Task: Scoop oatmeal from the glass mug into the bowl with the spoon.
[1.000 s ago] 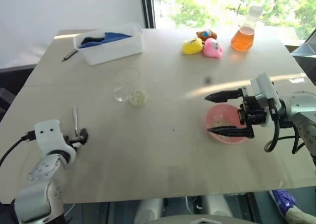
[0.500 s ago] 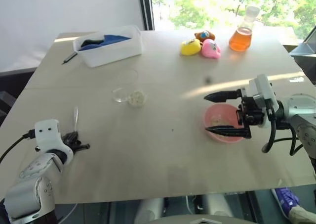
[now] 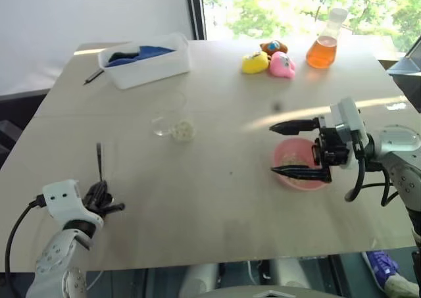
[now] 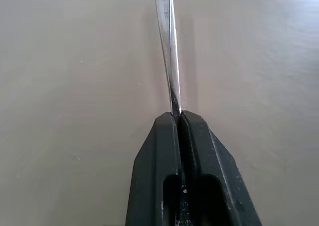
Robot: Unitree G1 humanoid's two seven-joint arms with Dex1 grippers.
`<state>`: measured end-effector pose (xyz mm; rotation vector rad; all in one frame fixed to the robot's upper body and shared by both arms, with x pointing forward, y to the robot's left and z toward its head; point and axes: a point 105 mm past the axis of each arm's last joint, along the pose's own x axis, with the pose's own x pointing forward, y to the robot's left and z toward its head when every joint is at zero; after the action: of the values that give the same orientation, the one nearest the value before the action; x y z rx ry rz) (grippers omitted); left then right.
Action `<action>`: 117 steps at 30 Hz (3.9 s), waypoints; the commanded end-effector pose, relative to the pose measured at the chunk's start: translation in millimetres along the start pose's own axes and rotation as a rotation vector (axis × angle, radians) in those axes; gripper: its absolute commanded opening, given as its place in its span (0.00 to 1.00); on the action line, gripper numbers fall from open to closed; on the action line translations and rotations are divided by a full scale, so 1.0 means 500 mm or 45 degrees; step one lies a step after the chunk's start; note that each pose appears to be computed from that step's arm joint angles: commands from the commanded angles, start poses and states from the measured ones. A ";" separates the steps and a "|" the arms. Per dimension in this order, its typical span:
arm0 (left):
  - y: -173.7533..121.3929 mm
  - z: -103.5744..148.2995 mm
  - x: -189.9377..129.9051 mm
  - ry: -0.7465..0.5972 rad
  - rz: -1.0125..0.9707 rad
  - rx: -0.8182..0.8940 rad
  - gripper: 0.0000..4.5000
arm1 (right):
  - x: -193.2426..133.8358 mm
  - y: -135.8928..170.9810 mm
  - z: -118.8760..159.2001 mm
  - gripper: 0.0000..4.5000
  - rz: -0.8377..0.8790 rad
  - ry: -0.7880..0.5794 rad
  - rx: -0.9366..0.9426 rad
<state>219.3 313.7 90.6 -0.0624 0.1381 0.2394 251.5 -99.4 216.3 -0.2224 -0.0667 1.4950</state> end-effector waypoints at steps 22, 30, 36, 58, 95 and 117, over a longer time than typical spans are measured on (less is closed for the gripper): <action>-0.344 0.076 -0.125 -0.450 -1.201 0.274 0.01 | 0.151 -0.007 -0.004 1.00 -0.144 -0.265 0.638; -0.370 0.065 -0.105 -0.488 -1.211 0.347 0.01 | 0.188 -0.012 0.005 1.00 -0.214 -0.290 0.876; -0.371 0.057 -0.097 -0.497 -1.211 0.384 0.01 | 0.190 -0.022 0.004 1.00 -0.260 -0.277 0.887; -0.376 0.027 -0.098 -0.476 -1.249 0.421 0.00 | 0.198 -0.007 -0.007 0.01 -0.237 -0.220 0.894; -0.228 0.135 -0.025 -0.642 -0.596 0.243 0.62 | 0.127 -0.081 -0.010 0.00 -0.453 -0.199 0.879; -0.181 0.132 0.127 -0.553 -0.508 0.520 0.62 | 0.081 -0.128 0.028 0.00 -0.686 -0.277 0.790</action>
<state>310.4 247.8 139.4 0.3319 -0.2142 -0.1637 319.1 -60.8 214.6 0.4505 0.2477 0.9139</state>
